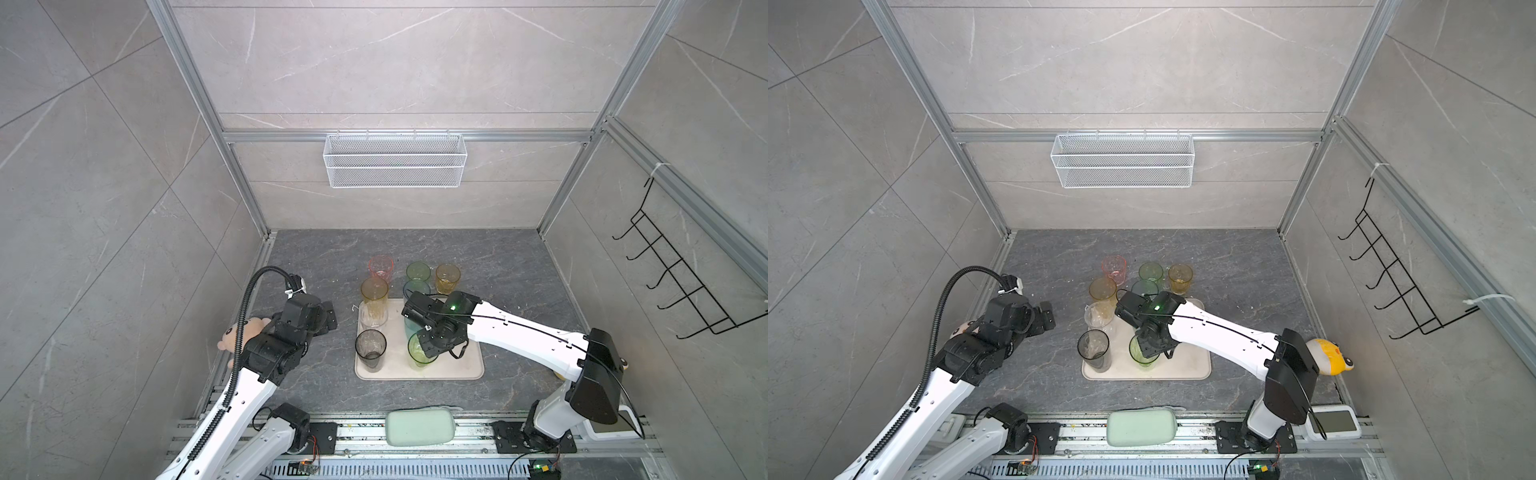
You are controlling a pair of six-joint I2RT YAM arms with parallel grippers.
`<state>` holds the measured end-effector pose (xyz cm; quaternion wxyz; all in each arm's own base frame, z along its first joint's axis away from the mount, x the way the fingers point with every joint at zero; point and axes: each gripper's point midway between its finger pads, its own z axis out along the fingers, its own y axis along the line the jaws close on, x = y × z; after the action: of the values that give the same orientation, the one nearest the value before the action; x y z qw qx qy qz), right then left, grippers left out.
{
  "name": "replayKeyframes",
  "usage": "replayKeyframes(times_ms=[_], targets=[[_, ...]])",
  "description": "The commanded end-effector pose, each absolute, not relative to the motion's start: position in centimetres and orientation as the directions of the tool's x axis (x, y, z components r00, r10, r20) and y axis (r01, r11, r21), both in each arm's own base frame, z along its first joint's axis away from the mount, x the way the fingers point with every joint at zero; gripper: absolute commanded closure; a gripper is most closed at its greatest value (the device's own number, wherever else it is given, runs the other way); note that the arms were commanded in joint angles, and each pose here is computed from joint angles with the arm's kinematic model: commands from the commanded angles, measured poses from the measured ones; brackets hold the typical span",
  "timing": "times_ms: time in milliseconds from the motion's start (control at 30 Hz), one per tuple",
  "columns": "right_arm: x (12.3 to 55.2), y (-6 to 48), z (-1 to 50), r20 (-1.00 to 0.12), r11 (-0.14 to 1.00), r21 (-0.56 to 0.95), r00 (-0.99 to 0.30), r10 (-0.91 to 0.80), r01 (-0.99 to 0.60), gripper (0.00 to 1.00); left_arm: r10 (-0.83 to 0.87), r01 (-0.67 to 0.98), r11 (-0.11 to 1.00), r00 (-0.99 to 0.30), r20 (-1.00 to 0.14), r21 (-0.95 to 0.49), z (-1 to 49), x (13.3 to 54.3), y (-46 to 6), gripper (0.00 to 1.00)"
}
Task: Place the glasses into the tray
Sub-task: Place the glass on the tray.
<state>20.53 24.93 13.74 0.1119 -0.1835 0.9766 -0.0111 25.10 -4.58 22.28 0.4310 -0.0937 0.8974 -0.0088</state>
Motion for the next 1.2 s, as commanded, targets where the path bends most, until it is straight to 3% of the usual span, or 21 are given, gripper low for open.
replayKeyframes(times_ms=[0, 633, 1000, 1167], targets=[[20.7, 26.1, 13.5, -0.203, 0.926, -0.003, -0.907, -0.37, -0.377, 1.0, -0.196, -0.177, 0.978, -0.595, -0.78, -0.11, 22.5, 25.3, -4.5, 0.02], [20.9, 25.1, 11.9, -0.143, 0.934, -0.066, -0.923, -0.358, -0.352, 1.0, -0.189, -0.175, 0.979, -0.6, -0.778, -0.103, 22.5, 25.6, -4.5, 0.02], [20.9, 25.3, 12.2, -0.156, 0.938, -0.047, -0.925, -0.346, -0.343, 0.74, -0.191, -0.179, 0.979, -0.601, -0.776, -0.102, 22.4, 25.5, -4.5, 0.02], [20.9, 25.3, 12.7, -0.172, 0.94, -0.037, -0.924, -0.341, -0.34, 0.68, -0.193, -0.183, 0.978, -0.601, -0.776, -0.101, 22.3, 25.4, -4.4, 0.02]])
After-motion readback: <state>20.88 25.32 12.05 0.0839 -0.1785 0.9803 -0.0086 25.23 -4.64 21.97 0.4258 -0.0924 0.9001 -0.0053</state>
